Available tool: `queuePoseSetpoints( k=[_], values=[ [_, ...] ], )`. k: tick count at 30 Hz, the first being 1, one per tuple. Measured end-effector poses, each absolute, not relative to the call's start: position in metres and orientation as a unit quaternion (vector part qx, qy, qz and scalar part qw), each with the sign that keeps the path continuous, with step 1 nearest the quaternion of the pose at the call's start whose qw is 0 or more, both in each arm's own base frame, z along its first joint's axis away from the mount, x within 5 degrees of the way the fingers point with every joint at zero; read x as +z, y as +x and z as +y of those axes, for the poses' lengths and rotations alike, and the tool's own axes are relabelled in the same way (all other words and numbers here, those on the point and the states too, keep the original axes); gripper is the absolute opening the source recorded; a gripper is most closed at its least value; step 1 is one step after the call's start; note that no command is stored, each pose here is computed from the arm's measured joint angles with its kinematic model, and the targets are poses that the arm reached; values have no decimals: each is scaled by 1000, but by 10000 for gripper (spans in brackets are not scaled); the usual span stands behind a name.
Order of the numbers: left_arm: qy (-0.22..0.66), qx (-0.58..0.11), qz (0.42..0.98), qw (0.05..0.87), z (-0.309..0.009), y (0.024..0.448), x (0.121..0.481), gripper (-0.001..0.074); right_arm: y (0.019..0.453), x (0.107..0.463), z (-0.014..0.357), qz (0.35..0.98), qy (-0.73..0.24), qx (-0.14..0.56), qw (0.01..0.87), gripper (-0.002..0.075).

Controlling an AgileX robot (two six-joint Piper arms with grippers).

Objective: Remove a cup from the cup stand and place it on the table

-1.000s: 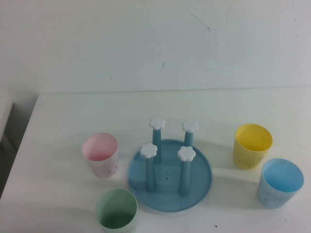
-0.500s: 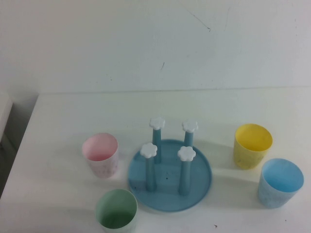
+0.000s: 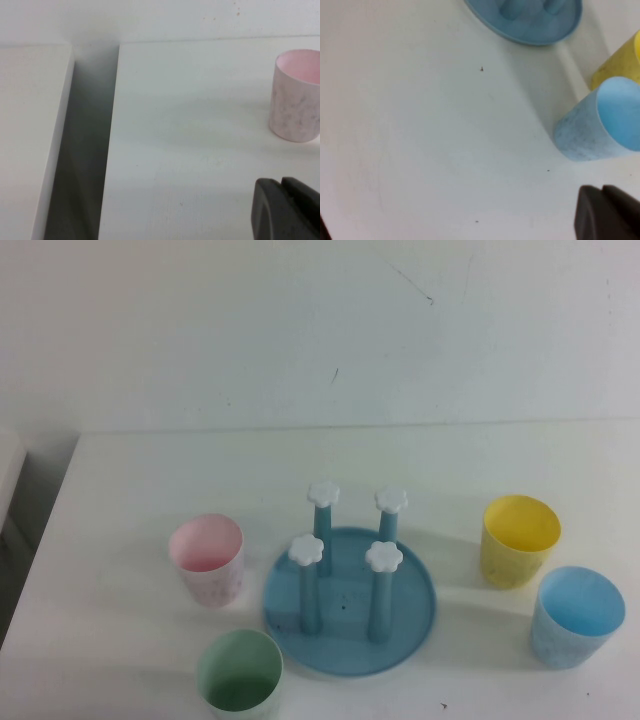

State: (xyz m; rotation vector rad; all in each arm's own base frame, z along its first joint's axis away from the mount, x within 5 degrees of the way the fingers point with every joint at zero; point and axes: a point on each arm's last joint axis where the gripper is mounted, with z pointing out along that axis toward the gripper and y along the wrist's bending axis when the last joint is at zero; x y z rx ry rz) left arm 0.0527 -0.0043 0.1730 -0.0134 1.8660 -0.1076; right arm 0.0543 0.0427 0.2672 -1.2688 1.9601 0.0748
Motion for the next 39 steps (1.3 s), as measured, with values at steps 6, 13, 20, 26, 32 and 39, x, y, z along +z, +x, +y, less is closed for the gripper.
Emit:
queuePoseSetpoints(
  k=[6, 13, 20, 26, 32, 39],
  values=[
    [-6, -46, 803, 594, -4, 53, 173, -2, 60, 274, 45, 745, -503, 14, 438, -2],
    [-6, -46, 803, 594, -4, 53, 173, -2, 75, 276, 38, 754, -392, -6, 528, -2],
    [-6, -46, 803, 594, -4, 53, 173, -2, 75, 251, 18, 739, -243, -44, 627, -2],
    [-8, -48, 803, 594, -4, 53, 173, -2, 59, 227, 1, 741, -136, -94, 651, -2],
    [-8, -48, 803, 594, -4, 53, 173, -2, 54, 190, -8, 761, -28, -110, 639, -2],
    [-8, -48, 803, 594, -4, 53, 173, -3, 51, 168, -9, 816, -25, -120, 565, -2]
  ],
)
